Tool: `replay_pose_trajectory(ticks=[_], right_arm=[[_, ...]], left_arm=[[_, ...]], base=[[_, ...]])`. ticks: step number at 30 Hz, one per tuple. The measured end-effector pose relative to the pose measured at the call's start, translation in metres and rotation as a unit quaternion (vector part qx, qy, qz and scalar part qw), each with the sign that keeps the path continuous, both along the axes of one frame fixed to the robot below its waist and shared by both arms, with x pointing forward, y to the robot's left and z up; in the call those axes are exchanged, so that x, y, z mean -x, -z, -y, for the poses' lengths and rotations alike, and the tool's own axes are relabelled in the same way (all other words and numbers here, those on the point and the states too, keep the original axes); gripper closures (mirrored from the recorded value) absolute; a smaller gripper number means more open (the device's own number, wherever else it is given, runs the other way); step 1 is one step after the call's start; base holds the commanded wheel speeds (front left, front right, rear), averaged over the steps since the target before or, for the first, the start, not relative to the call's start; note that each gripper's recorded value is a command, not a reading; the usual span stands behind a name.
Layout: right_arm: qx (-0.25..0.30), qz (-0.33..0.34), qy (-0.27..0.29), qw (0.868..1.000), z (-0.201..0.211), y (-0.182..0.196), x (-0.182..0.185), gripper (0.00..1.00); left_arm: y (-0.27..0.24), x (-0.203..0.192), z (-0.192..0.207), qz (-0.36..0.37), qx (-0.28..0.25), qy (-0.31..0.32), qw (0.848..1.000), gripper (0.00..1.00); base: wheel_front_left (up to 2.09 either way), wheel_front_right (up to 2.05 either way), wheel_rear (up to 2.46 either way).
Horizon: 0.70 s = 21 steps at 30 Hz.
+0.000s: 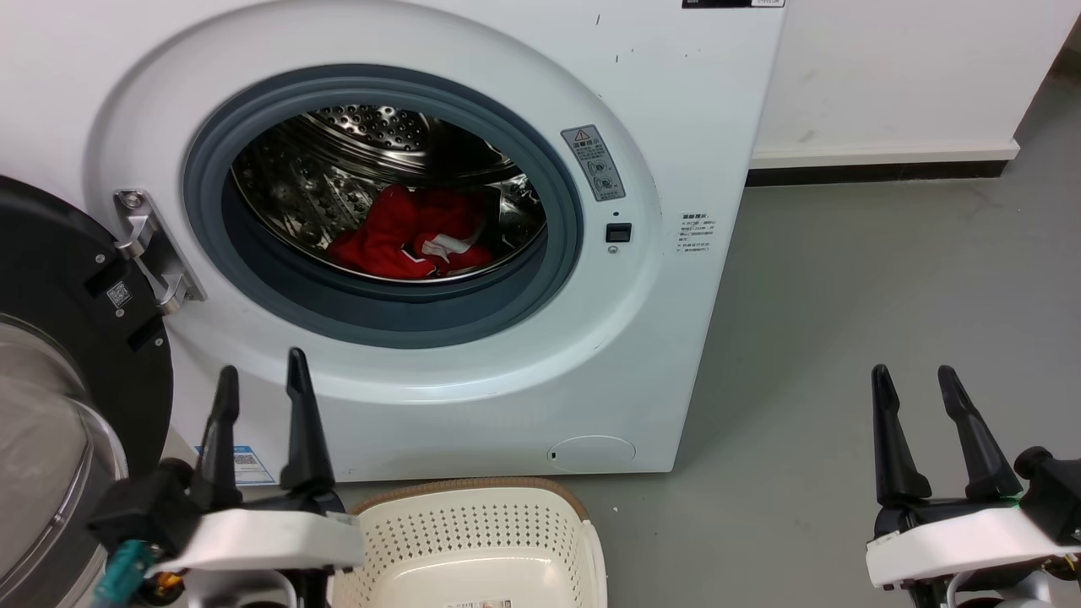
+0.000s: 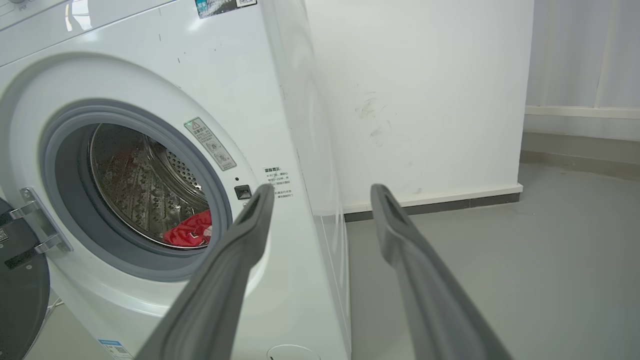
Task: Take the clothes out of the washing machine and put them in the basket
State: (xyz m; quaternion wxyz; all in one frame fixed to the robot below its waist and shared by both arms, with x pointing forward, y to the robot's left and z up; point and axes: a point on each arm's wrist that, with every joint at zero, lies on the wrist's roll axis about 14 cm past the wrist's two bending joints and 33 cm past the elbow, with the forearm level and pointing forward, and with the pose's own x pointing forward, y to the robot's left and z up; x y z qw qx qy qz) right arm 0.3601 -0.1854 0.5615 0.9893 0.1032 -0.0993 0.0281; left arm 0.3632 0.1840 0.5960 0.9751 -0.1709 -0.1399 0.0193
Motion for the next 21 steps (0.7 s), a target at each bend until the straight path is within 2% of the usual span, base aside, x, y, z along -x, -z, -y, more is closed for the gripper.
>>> replay_pose_trajectory(ticks=[8,13,21], right_arm=[[0.046,-0.001,0.005,0.999,-0.001,0.004,0.005,0.00],[0.064,0.004,0.000,0.998,-0.005,0.003,0.007,0.00],[0.101,-0.009,0.004,0.995,-0.004,0.015,0.011,0.00]], left_arm=[[0.033,0.004,0.017,-0.048,-0.056,0.016,0.997,0.00],[0.062,0.008,0.011,-0.092,-0.061,0.007,0.994,0.00],[0.059,0.009,0.012,-0.077,-0.113,0.009,0.991,0.00]], base=[[0.00,0.00,0.00],[0.00,0.00,0.00],[0.00,0.00,0.00]])
